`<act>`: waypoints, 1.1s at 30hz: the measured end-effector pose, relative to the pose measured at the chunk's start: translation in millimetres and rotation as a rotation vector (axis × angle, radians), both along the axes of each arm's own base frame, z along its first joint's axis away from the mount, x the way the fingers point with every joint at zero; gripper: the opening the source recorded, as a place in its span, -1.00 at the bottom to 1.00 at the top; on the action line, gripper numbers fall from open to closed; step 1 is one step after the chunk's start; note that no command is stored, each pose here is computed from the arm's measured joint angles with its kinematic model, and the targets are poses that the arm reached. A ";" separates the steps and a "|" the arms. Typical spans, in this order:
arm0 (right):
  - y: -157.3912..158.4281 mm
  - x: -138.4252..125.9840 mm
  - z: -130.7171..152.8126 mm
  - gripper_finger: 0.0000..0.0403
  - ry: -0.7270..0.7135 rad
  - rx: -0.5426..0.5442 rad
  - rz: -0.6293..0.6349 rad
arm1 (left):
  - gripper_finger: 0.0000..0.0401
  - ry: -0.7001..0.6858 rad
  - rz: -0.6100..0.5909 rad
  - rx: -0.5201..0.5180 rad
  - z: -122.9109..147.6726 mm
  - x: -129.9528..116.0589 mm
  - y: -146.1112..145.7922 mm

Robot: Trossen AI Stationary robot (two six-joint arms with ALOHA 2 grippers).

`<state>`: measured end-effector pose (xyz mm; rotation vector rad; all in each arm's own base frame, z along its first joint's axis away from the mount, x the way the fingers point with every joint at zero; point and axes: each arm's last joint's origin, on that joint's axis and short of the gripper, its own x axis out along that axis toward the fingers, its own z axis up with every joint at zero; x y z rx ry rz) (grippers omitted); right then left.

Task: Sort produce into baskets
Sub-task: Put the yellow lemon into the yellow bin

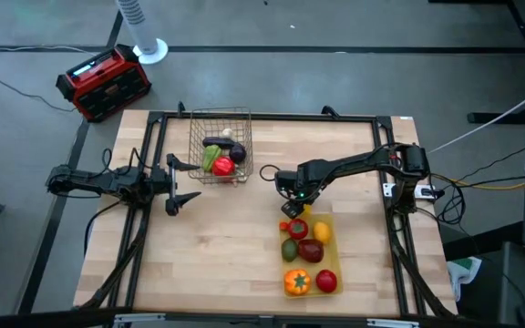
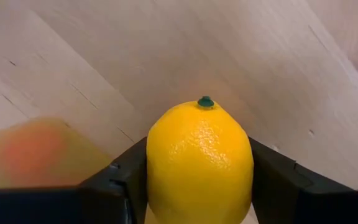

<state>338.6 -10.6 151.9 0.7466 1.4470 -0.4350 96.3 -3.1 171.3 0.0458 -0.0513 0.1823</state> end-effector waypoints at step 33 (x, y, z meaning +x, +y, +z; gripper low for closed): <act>45.5 25.6 106.4 0.05 -0.046 -0.199 0.225 | 0.96 0.000 0.000 0.001 0.0 0.0 0.0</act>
